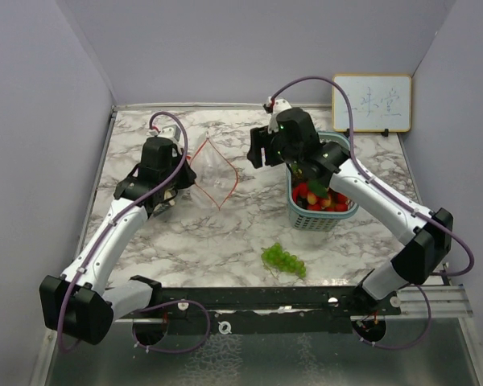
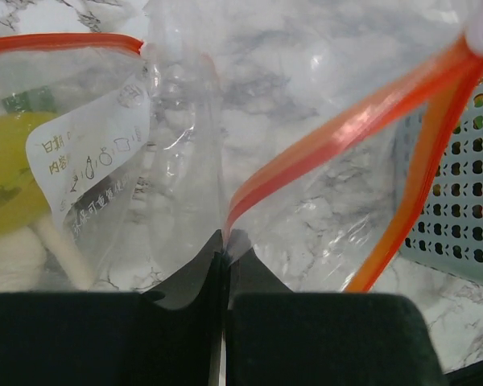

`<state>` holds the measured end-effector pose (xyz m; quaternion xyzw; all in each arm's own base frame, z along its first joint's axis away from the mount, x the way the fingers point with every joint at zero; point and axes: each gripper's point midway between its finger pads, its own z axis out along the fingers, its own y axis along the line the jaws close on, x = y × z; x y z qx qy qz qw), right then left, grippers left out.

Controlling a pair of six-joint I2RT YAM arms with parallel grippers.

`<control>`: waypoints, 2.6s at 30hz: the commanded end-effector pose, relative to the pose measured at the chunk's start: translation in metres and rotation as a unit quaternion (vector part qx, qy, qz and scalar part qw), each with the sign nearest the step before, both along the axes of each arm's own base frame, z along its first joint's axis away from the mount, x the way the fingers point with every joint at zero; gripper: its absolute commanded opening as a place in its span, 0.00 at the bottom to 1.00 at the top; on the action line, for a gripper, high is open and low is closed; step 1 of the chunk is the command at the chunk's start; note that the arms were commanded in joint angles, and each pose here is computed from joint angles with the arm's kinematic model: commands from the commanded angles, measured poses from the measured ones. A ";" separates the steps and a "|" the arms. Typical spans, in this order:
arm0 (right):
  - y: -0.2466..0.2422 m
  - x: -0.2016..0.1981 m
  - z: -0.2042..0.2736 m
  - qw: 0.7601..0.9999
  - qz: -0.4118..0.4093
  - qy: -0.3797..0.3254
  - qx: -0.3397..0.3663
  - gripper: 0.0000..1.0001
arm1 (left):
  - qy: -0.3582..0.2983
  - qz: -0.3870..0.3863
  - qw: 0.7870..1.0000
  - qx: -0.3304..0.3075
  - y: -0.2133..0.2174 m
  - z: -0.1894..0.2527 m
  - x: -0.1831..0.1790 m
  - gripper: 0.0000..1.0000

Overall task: Place the food in the zip-top bag and seal the zipper
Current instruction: Open the zipper of the food storage bag, then pick up the fake fruit from the center of the board, then place the fake fruit in the zipper food storage bag.

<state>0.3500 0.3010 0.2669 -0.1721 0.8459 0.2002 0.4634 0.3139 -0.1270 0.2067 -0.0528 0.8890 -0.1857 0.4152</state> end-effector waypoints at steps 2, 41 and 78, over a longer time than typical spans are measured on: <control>0.004 -0.042 0.056 0.994 0.101 -0.007 0.029 0.78 | -0.021 0.005 1.000 -0.001 0.000 0.017 0.014 0.00; -0.071 -0.221 -0.243 0.923 0.076 0.284 -0.247 0.97 | 0.012 -0.005 1.000 -0.003 -0.007 -0.007 0.016 0.00; 0.121 -0.024 0.018 0.949 0.131 -0.021 0.287 0.02 | 0.020 -0.067 0.979 -0.191 -0.061 0.030 -0.006 0.00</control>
